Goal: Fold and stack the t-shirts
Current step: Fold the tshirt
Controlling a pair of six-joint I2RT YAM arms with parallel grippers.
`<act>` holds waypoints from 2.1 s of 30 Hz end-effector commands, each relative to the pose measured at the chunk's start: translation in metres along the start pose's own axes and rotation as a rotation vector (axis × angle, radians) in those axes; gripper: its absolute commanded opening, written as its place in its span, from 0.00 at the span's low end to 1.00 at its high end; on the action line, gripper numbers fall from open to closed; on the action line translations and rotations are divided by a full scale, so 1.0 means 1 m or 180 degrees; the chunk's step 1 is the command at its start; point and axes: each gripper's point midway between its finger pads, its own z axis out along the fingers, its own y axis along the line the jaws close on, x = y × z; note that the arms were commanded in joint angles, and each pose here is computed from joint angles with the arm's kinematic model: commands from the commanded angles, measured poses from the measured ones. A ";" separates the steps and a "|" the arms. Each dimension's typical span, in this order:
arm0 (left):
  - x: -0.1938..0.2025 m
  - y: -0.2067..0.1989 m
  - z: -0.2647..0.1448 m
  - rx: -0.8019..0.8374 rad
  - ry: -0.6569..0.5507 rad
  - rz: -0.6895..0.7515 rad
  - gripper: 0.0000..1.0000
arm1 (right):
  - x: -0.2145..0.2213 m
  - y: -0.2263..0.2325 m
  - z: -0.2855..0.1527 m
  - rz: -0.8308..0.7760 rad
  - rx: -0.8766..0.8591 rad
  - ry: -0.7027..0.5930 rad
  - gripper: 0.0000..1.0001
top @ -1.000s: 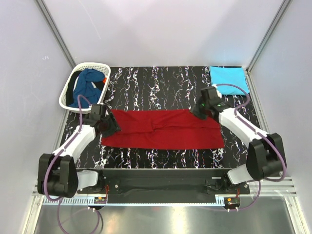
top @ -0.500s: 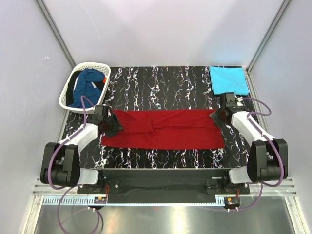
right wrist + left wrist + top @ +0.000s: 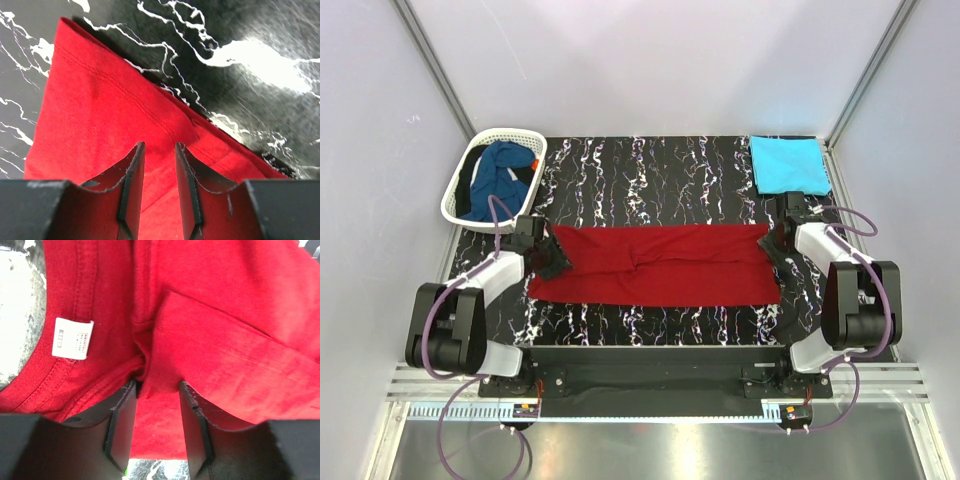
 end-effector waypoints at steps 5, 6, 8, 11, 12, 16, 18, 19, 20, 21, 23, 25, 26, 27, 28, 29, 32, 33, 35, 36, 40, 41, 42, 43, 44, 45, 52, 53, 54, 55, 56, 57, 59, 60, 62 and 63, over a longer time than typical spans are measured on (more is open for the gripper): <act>-0.019 0.002 0.005 -0.0152 -0.0173 0.0038 0.40 | -0.019 -0.008 0.022 0.0037 0.0099 -0.0137 0.33; -0.019 0.007 0.005 -0.0236 -0.0182 0.0040 0.41 | -0.020 -0.010 0.024 0.0065 0.0126 -0.0134 0.32; -0.018 0.011 0.008 -0.0309 -0.0150 0.0040 0.43 | -0.019 -0.017 0.028 0.0073 0.0187 -0.0122 0.26; -0.016 0.014 0.013 -0.0356 -0.0108 0.0008 0.42 | -0.022 -0.023 0.032 0.0051 0.0238 -0.0150 0.09; -0.015 0.016 0.014 -0.0376 -0.0098 0.0012 0.42 | -0.024 -0.024 0.032 0.0043 0.0239 -0.0175 0.00; -0.016 0.023 0.016 -0.0517 -0.0096 -0.0018 0.44 | -0.033 -0.033 0.034 -0.0004 0.0350 -0.0291 0.00; -0.016 0.025 0.014 -0.0582 -0.0097 -0.0037 0.47 | -0.039 -0.037 0.034 0.0022 0.0383 -0.0337 0.00; -0.021 0.019 0.011 -0.0518 -0.0121 -0.0027 0.47 | -0.040 -0.038 0.033 -0.0002 0.0386 -0.0344 0.00; -0.021 0.015 0.007 -0.0481 -0.0093 -0.0014 0.48 | -0.041 -0.036 0.032 -0.0007 0.0365 -0.0354 0.00; -0.030 0.004 0.002 -0.0368 -0.0146 0.0009 0.49 | -0.043 -0.033 0.030 -0.0021 0.0337 -0.0362 0.00; -0.041 -0.019 -0.014 -0.0079 -0.0201 0.0107 0.51 | -0.047 -0.027 0.023 -0.0046 0.0249 -0.0399 0.00; -0.053 -0.039 -0.032 0.0098 -0.0199 0.0229 0.53 | -0.052 -0.016 0.013 -0.0071 0.0102 -0.0416 0.00; -0.057 -0.044 -0.036 0.0135 -0.0202 0.0277 0.54 | -0.052 -0.012 0.010 -0.0067 0.0048 -0.0402 0.00; -0.071 -0.055 -0.043 0.0186 -0.0290 0.0337 0.54 | -0.053 -0.008 0.007 -0.0063 -0.0009 -0.0385 0.00; -0.074 -0.054 -0.043 0.0150 -0.0286 0.0397 0.54 | -0.050 -0.001 0.003 -0.0071 -0.0124 -0.0309 0.00; -0.080 -0.053 -0.043 0.0093 -0.0330 0.0419 0.54 | -0.048 0.002 0.002 -0.0087 -0.0171 -0.0265 0.00; -0.094 -0.053 -0.033 0.0004 -0.0347 0.0470 0.51 | -0.046 0.012 -0.002 -0.0127 -0.0300 -0.0183 0.01; -0.101 -0.057 -0.031 0.0003 -0.0364 0.0485 0.49 | -0.047 0.016 -0.003 -0.0155 -0.0336 -0.0177 0.01; -0.101 -0.056 -0.012 -0.0036 -0.0216 0.0510 0.46 | -0.046 0.021 -0.005 -0.0186 -0.0405 -0.0140 0.01; -0.108 -0.062 -0.010 -0.0013 -0.0247 0.0523 0.44 | -0.048 0.027 -0.006 -0.0202 -0.0485 -0.0151 0.01; -0.118 -0.062 0.016 -0.0120 -0.0158 0.0544 0.41 | -0.038 0.058 -0.012 -0.0420 -0.1036 0.0045 0.01; -0.120 -0.060 0.019 -0.0148 -0.0146 0.0552 0.40 | -0.036 0.065 -0.012 -0.0461 -0.1154 0.0077 0.02; -0.124 -0.061 0.026 -0.0184 -0.0138 0.0578 0.40 | -0.032 0.076 -0.011 -0.0535 -0.1338 0.0163 0.02; -0.125 -0.059 0.029 -0.0229 -0.0131 0.0585 0.39 | -0.030 0.079 -0.008 -0.0547 -0.1373 0.0199 0.03; -0.128 -0.054 0.030 -0.0313 -0.0147 0.0584 0.39 | -0.030 0.081 -0.004 -0.0535 -0.1371 0.0230 0.03; -0.127 -0.051 0.037 -0.0368 -0.0112 0.0585 0.39 | -0.027 0.082 0.005 -0.0535 -0.1340 0.0298 0.03; -0.120 -0.010 0.063 -0.0933 -0.0021 0.0625 0.40 | -0.028 0.059 0.059 -0.0500 -0.0778 0.0348 0.01; -0.123 -0.007 0.063 -0.0995 -0.0040 0.0616 0.40 | -0.028 0.053 0.062 -0.0499 -0.0688 0.0364 0.00; -0.121 -0.003 0.067 -0.1033 -0.0003 0.0598 0.40 | -0.029 0.045 0.069 -0.0470 -0.0572 0.0354 0.00; -0.122 0.000 0.068 -0.1055 0.0012 0.0567 0.40 | -0.028 0.041 0.071 -0.0462 -0.0534 0.0371 0.00; -0.123 0.000 0.070 -0.1047 0.0021 0.0552 0.40 | -0.029 0.039 0.070 -0.0467 -0.0491 0.0352 0.00; -0.122 0.003 0.073 -0.1076 0.0048 0.0535 0.40 | -0.036 0.036 0.070 -0.0423 -0.0442 0.0267 0.00; -0.123 0.005 0.074 -0.1120 0.0045 0.0533 0.41 | -0.041 0.030 0.069 -0.0410 -0.0360 0.0214 0.00; -0.123 0.006 0.075 -0.1127 0.0047 0.0534 0.41 | -0.045 0.028 0.069 -0.0410 -0.0329 0.0173 0.00; -0.126 0.004 0.076 -0.1120 0.0033 0.0529 0.41 | -0.048 0.027 0.070 -0.0432 -0.0320 0.0169 0.00; -0.127 0.001 0.076 -0.1096 0.0035 0.0531 0.41 | -0.051 0.024 0.071 -0.0436 -0.0260 0.0112 0.00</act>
